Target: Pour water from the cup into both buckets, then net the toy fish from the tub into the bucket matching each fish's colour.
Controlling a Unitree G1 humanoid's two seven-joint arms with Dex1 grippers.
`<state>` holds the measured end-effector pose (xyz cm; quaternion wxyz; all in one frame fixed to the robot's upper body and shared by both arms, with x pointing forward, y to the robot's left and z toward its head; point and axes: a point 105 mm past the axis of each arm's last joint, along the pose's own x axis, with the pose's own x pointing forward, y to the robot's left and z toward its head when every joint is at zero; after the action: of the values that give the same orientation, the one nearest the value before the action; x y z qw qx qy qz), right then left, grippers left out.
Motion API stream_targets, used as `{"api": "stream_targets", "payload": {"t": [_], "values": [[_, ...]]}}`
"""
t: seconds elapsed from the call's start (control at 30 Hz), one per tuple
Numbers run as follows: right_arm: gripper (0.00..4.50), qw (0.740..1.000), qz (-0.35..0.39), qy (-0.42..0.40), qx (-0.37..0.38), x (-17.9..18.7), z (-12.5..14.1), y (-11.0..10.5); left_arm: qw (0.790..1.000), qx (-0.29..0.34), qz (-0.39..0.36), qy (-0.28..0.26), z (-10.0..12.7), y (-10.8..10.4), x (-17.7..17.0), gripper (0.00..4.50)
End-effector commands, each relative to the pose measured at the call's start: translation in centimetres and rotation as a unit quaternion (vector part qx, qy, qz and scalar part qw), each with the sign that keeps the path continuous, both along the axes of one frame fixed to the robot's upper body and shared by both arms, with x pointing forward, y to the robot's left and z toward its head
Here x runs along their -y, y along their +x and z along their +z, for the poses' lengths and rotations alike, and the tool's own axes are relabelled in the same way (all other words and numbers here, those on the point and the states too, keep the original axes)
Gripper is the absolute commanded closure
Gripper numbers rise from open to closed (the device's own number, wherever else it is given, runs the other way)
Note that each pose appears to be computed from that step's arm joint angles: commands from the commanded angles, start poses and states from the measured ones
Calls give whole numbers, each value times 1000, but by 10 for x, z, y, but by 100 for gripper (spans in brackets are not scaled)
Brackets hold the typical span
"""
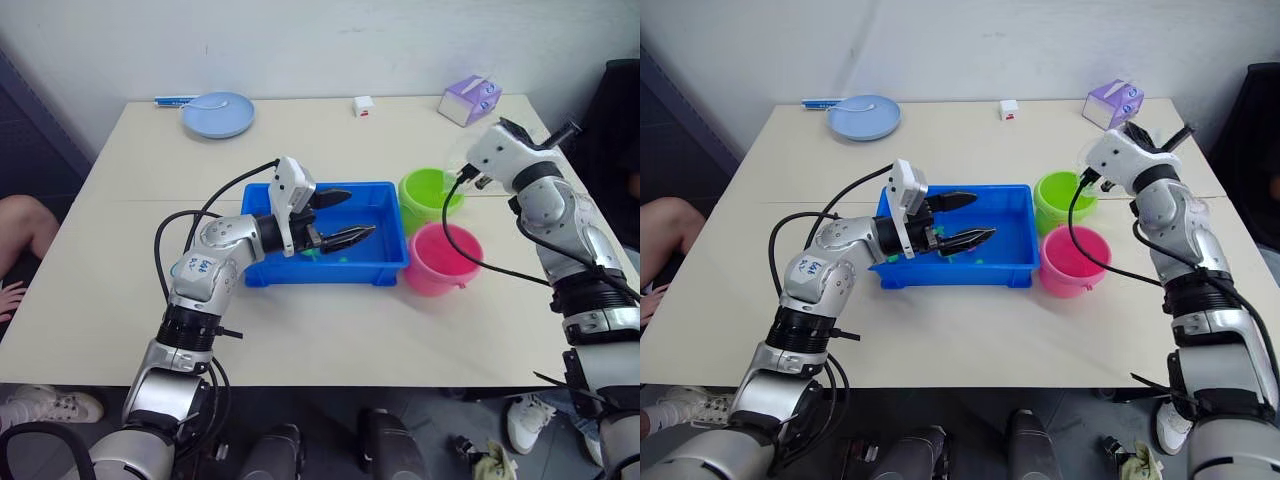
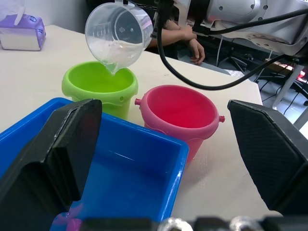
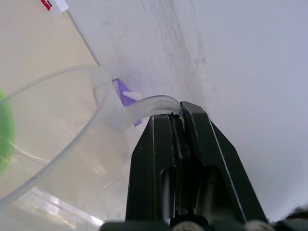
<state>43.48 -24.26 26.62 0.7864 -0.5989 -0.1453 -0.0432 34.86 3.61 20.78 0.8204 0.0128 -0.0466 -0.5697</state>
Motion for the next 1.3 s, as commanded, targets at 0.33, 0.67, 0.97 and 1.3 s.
{"api": "stream_targets", "payload": {"t": [0.33,0.67,0.97,1.3], "values": [[381,975,49,-198,91,-37,27,-9,1000,21,5,-6,9,-2,-2,0],[381,971,56,-213,96,-40,26,-11,1000,20,2,-5,8,-2,-1,0],[381,995,13,63,73,12,27,-15,1000,17,-23,-10,10,-12,2,0],[381,844,-14,530,87,89,-4,-90,991,-8,-132,-17,13,-52,-1,0]]}}
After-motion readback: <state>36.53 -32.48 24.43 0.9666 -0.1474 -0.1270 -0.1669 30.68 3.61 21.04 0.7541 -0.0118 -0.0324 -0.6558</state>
